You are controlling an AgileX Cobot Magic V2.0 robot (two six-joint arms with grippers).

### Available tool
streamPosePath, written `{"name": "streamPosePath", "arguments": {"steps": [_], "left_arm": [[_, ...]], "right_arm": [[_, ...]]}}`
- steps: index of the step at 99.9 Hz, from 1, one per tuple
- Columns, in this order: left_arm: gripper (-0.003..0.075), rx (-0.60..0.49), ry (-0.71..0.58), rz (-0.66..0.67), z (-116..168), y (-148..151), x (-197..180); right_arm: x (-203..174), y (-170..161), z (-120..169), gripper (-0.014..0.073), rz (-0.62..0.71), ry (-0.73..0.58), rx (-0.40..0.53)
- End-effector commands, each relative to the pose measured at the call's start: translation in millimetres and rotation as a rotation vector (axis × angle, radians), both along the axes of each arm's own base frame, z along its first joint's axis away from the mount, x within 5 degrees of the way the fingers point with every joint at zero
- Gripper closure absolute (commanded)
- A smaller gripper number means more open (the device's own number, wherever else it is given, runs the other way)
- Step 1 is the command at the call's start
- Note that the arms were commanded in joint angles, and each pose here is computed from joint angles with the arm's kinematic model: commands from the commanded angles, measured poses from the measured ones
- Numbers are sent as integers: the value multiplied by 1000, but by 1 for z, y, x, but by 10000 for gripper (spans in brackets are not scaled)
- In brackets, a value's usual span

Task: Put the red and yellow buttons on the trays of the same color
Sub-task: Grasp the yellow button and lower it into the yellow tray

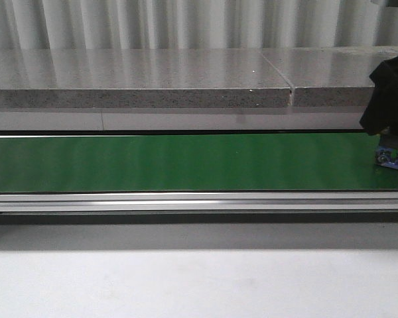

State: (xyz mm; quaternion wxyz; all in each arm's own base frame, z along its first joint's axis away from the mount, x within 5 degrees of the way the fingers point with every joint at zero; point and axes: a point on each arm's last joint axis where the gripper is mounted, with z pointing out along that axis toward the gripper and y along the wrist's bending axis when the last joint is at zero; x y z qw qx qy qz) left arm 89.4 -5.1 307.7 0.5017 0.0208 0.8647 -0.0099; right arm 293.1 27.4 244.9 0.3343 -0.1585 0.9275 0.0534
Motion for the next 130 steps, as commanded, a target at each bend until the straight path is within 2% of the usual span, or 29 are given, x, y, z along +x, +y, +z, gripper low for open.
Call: {"name": "streamPosePath", "arguments": {"steps": [1, 9, 30, 56, 76, 92, 111, 130], "left_arm": [[741, -12, -89, -19, 14, -2, 2], [741, -12, -89, -19, 14, -2, 2], [741, -12, -89, -19, 14, -2, 2], [741, -12, -89, -19, 14, -2, 2], [741, -12, -89, -19, 14, -2, 2], [741, -12, -89, -19, 14, -2, 2], [741, -12, -89, -19, 14, -2, 2], [741, -12, -89, -19, 14, -2, 2]], "right_arm": [[2, 0, 19, 328, -14, -77, 13], [2, 0, 18, 382, -15, -65, 19], [-4, -12, 29, 382, -74, -89, 39], [-25, -73, 66, 382, -346, -246, 53], [-45, -137, 75, 382, -725, -336, 143], [-64, -178, 78, 382, -941, -403, 157], [-81, -206, 81, 382, -1069, -469, 123], [-71, -215, 58, 382, -1084, -364, 151]]}}
